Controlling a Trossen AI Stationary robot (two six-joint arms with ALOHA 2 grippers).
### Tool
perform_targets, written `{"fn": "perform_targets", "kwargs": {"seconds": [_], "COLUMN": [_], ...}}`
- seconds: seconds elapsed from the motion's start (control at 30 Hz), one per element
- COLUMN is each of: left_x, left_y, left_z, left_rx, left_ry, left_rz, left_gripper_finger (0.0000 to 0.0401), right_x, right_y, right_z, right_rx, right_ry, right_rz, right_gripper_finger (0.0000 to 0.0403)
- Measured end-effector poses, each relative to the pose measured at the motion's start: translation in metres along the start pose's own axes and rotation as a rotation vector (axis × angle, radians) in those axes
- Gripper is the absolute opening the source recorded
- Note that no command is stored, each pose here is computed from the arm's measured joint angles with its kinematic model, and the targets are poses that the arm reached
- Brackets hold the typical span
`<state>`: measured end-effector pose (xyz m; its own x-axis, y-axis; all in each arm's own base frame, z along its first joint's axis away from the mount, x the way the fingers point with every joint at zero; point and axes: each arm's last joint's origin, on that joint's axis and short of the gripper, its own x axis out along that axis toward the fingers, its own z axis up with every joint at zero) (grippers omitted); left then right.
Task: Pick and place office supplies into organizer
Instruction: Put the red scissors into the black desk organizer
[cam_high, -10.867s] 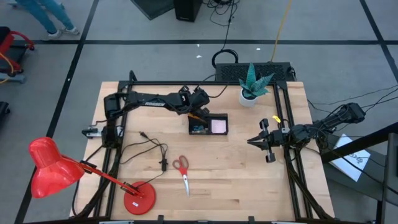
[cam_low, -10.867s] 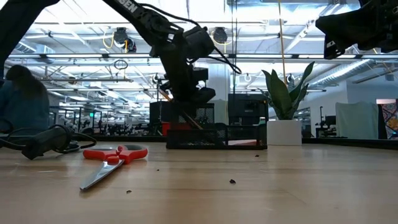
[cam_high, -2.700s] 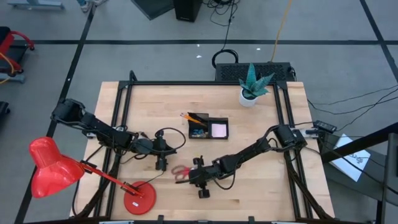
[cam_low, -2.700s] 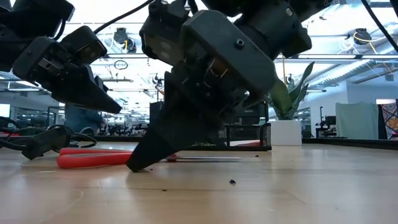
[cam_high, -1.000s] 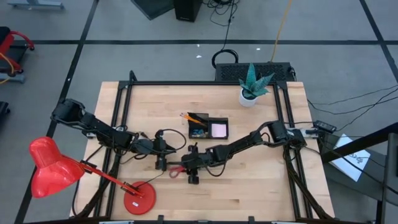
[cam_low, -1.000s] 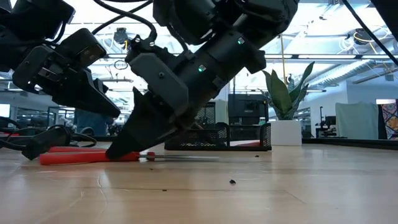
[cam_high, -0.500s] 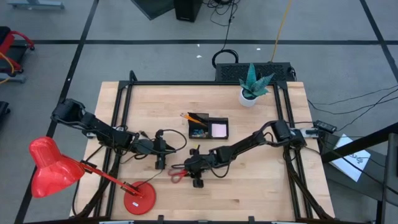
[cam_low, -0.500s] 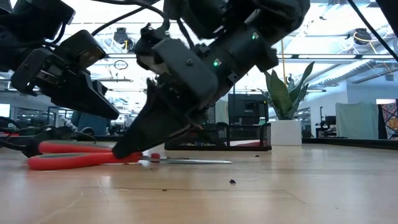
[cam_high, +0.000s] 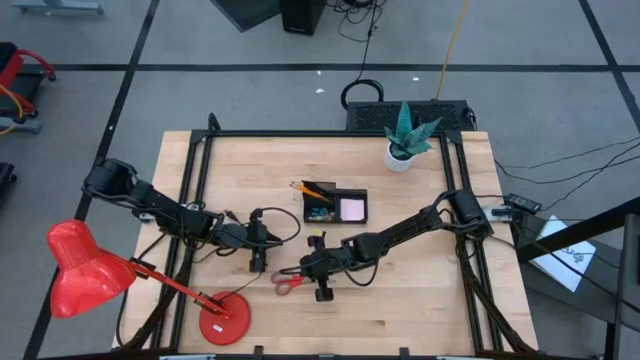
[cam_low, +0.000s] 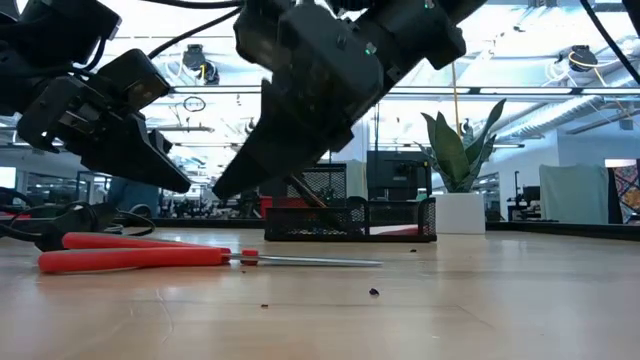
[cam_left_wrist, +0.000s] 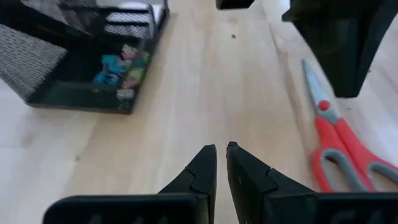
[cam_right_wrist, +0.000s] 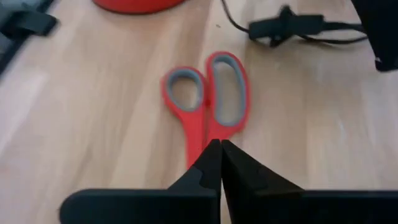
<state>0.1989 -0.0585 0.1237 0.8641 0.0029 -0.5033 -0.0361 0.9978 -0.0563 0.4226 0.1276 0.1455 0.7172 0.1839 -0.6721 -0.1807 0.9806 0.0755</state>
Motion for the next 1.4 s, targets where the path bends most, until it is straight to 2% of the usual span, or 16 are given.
{"fn": "perform_targets", "kwargs": {"seconds": [0.17,0.33,0.5,0.63,0.77,0.9,1.17,1.4], "left_x": [0.0,0.001,0.001,0.001,0.001,0.001,0.001,0.001], "left_y": [0.0,0.003,0.006,0.005,0.005,0.005,0.005,0.005], "left_z": [0.0,0.001,0.002,0.001,0.001,0.001,0.002,0.001], "left_rx": [-0.027,-0.037,-0.051,-0.072,-0.071,-0.071,-0.044,-0.046], "left_ry": [0.004,-0.006,-0.009,-0.001,0.001,-0.001,-0.003,0.004], "left_rz": [-0.007,0.027,0.039,0.011,0.006,0.006,0.013,0.015], "left_gripper_finger": [0.0047,0.0047,0.0047,0.0047,0.0047,0.0047,0.0047,0.0047], "right_x": [-0.001,-0.002,-0.003,0.0,0.009,0.021,0.034,0.051], "right_y": [0.006,0.013,0.013,0.01,0.007,0.001,-0.003,-0.013], "right_z": [0.002,0.014,0.018,0.016,0.007,-0.011,-0.022,-0.056], "right_rx": [-0.002,-0.022,-0.01,-0.032,-0.05,-0.051,-0.065,0.029], "right_ry": [-0.015,-0.138,-0.185,-0.179,-0.133,-0.006,-0.001,0.22], "right_rz": [0.052,0.099,0.101,0.093,0.086,0.087,0.031,-0.01], "right_gripper_finger": [0.0029,0.0083,0.0137,0.0159,0.0159,0.0146,0.012,0.0094]}}
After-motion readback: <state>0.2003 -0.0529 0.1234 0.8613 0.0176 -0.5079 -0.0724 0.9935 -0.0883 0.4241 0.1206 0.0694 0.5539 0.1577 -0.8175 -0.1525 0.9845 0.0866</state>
